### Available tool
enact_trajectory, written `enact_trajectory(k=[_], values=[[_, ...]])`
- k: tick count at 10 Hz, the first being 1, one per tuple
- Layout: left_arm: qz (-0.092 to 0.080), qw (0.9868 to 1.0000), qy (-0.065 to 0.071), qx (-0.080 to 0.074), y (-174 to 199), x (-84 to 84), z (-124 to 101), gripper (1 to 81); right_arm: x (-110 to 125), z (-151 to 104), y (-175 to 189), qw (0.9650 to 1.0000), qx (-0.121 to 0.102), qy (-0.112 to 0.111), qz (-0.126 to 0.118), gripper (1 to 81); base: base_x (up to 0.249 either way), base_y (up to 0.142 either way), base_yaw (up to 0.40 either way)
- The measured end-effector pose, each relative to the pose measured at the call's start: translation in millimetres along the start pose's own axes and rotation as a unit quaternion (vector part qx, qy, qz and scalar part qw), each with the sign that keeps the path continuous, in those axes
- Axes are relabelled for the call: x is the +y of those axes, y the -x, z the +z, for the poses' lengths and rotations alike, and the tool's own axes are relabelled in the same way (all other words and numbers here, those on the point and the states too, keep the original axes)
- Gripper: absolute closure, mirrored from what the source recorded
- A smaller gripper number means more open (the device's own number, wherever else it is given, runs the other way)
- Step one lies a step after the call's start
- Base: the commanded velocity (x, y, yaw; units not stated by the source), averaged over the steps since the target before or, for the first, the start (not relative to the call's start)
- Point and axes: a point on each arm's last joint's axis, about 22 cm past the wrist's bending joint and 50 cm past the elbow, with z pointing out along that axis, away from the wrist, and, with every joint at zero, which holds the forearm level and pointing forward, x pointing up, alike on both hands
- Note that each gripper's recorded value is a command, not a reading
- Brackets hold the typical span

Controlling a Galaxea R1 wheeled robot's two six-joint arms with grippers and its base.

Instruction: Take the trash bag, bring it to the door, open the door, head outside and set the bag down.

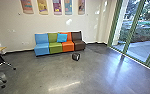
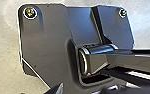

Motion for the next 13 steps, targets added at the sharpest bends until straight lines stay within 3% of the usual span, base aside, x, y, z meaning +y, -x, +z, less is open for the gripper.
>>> enact_trajectory(k=[3,13], values=[[0.000,1.0000,0.006,0.001,-0.8,9.4,3.1,1.0,-0.3,0.1,0.0,1.0000,0.000,0.000,0.000,1.0,0.182,0.000,0.000],[0.000,1.0000,0.003,0.000,-0.4,5.8,2.0,1.0,-5.2,1.9,3.9,1.0000,-0.002,-0.003,0.001,1.0,0.173,0.000,0.000]])
